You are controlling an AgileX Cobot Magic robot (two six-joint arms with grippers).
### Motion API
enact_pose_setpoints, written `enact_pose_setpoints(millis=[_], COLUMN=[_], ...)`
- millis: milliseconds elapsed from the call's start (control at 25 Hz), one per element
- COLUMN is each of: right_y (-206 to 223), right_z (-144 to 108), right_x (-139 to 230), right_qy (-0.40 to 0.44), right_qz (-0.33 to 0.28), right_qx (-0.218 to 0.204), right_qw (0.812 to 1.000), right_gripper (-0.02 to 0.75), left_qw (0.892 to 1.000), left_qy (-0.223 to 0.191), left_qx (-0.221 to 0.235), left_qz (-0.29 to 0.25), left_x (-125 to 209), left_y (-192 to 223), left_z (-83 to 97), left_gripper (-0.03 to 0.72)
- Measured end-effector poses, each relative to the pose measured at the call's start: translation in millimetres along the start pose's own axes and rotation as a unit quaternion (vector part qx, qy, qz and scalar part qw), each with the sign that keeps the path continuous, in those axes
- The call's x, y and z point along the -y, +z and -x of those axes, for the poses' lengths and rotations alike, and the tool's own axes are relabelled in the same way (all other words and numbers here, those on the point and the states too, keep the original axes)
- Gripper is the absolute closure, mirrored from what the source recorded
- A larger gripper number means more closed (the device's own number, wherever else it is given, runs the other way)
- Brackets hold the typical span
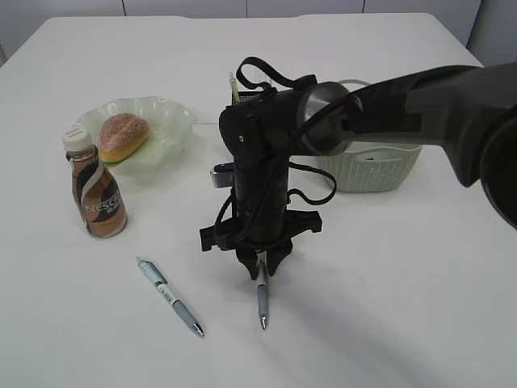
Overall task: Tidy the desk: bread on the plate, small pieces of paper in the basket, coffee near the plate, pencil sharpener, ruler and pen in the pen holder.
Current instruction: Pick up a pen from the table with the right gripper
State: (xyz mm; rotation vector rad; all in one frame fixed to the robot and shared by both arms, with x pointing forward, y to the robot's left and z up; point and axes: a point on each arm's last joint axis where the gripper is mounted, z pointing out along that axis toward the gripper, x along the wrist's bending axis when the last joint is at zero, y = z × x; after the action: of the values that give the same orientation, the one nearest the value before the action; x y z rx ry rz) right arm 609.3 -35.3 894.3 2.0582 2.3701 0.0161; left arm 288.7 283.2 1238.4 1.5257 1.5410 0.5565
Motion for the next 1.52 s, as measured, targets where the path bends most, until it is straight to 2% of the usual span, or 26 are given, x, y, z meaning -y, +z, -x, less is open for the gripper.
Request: enact_pose_setpoints(millis=[880, 1120, 1280, 1520], right_y=[3.4, 3.9, 3.5, -4.0], right_z=[-0.6, -0.6, -0.5, 1.0], right_x=[-1.1, -1.2, -0.9, 0.6], right_qy=[0.000, -0.003, -0.016, -0.097], right_qz=[-0.005, -0.005, -0.008, -0.033], right_qx=[0.003, 0.003, 0.004, 0.017], right_qw=[1.000, 1.000, 1.000, 0.995], right_gripper=[0.525, 0.649, 0.657, 0.657], left_qw=[1.000, 1.000, 1.000, 1.000], left_qy=[0.000, 0.000, 0.000, 0.000], left_qx=[0.000, 0.000, 0.000, 0.000], left_qz=[0.000, 0.000, 0.000, 0.000], left_x=[0.0, 0.0, 0.0, 0.0], left_y=[0.0, 0.0, 0.0, 0.0], left_z=[0.0, 0.0, 0.0, 0.0], left_gripper=[0.329, 0.329, 0.329, 0.329])
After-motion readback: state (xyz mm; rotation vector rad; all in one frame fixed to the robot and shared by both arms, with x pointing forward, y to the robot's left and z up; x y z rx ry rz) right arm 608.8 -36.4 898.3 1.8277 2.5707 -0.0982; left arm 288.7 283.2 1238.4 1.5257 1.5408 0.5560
